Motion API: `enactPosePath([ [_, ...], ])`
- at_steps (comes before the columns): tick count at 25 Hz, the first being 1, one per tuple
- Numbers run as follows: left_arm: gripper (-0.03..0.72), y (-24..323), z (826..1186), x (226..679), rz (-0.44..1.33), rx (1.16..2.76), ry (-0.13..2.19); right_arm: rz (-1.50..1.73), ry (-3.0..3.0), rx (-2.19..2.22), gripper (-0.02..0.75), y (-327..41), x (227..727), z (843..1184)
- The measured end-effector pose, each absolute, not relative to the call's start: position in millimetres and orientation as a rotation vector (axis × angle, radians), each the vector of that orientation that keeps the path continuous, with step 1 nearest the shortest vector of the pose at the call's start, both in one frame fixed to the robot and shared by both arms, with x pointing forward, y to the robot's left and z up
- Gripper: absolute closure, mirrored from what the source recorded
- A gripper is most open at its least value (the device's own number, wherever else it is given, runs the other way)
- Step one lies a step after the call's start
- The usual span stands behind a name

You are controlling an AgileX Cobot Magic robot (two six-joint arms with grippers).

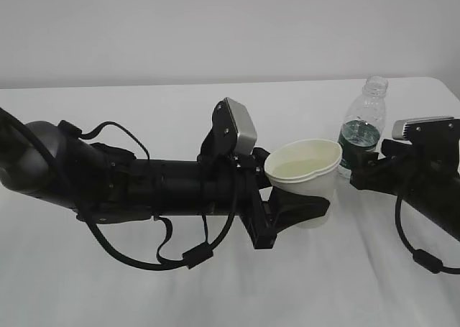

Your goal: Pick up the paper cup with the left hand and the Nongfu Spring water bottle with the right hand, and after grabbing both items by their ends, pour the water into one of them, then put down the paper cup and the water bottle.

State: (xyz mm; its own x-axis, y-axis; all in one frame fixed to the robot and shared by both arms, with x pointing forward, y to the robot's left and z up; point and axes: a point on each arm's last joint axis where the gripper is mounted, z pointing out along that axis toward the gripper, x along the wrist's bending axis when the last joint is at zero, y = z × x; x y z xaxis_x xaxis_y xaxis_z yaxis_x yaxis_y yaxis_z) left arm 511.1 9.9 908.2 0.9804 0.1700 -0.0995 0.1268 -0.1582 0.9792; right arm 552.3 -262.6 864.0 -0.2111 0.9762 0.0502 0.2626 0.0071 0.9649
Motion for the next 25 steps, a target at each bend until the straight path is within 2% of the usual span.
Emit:
enactPosePath([
  [9,0.256,10,910,514,0.052,1.712,0.269,1.269,1.534,1.282,0.151,-265,512,898],
  [25,0.256,10,913,517,0.058,1.671,0.301,1.368,1.436,1.259,0.151,-269,454,938],
])
